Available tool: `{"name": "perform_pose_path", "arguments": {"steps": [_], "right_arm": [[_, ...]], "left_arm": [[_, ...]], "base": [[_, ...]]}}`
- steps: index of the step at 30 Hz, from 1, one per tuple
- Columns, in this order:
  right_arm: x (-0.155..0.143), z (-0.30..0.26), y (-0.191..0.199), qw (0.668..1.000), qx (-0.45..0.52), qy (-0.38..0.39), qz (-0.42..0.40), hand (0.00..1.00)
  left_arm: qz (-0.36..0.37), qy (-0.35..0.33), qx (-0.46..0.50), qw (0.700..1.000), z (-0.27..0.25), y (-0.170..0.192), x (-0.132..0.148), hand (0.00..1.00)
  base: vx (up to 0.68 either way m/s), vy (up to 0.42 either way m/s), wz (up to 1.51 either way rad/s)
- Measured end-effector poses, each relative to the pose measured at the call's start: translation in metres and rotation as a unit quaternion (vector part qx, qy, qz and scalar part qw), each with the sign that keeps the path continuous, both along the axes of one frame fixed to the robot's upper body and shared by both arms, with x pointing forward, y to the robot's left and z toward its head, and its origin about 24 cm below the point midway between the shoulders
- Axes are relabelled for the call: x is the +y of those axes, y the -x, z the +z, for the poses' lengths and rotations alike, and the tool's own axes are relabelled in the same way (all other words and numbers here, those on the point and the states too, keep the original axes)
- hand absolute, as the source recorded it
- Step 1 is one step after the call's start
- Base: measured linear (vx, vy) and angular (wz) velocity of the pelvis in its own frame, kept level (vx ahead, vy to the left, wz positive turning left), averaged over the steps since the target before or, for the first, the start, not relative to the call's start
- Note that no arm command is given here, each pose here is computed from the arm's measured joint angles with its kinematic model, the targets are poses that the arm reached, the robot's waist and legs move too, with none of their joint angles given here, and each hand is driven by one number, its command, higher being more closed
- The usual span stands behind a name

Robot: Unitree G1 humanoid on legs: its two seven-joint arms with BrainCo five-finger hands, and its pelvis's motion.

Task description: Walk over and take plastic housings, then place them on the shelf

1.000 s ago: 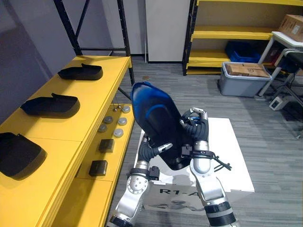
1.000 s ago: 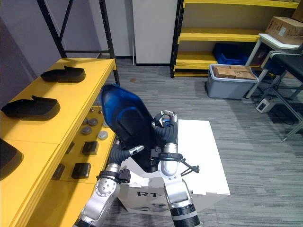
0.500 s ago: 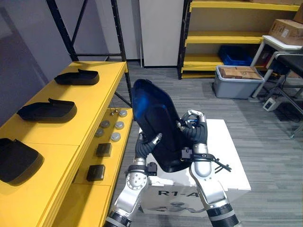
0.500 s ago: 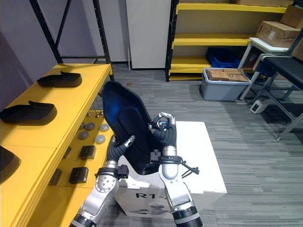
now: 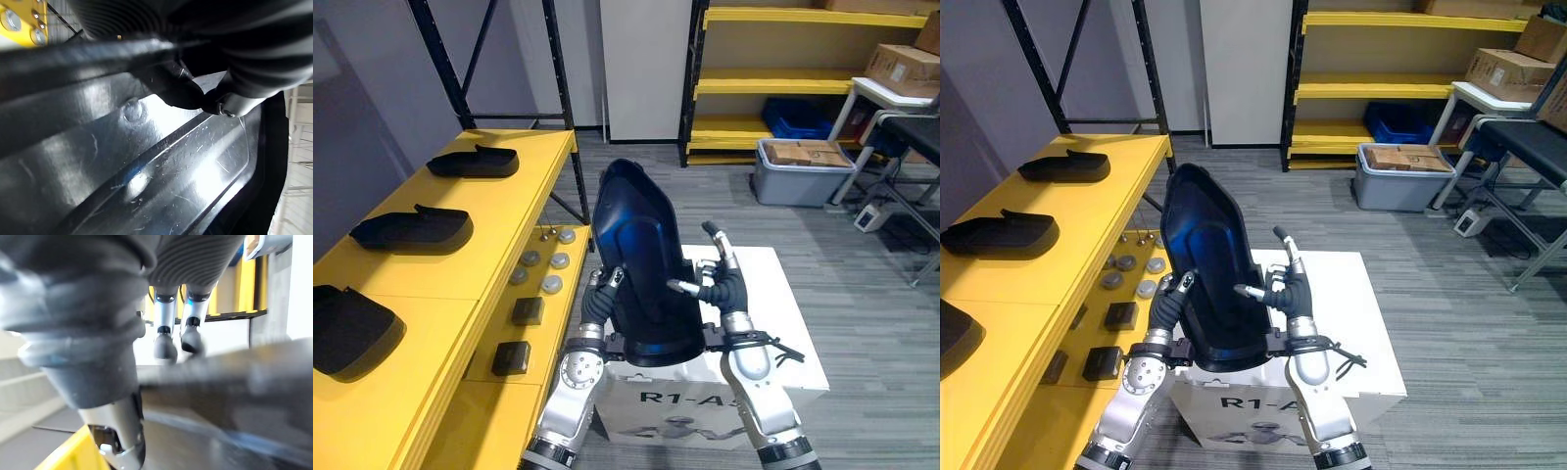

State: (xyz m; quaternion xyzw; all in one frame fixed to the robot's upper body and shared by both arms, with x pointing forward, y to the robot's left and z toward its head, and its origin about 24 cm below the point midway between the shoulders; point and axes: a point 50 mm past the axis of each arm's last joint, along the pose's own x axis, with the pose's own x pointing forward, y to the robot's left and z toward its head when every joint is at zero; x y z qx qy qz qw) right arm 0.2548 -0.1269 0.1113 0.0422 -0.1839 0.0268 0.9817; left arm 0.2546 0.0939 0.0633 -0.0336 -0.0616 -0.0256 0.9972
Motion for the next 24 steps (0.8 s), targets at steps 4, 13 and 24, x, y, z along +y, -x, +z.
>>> {"name": "perform_pose_path", "arguments": {"steps": [4,13,24], "right_arm": [[-0.052,0.026,0.005,0.991,-0.067,-0.067,-0.091,0.00],[-0.161,-0.002,0.051,0.952,-0.028,-0.052,-0.301,0.00],[-0.186,-0.190,0.156,0.827,0.448,-0.025,-0.340,0.00]], "left_arm": [[0.017,0.010,-0.006,1.000,0.000,0.004,0.012,1.00],[0.106,-0.001,0.037,0.994,-0.022,0.032,0.060,1.00],[0.125,-0.010,0.036,0.991,-0.024,0.059,0.080,1.00]], "base": [[0.00,0.009,-0.05],[0.00,0.011,-0.09],[0.00,0.006,-0.02]]}}
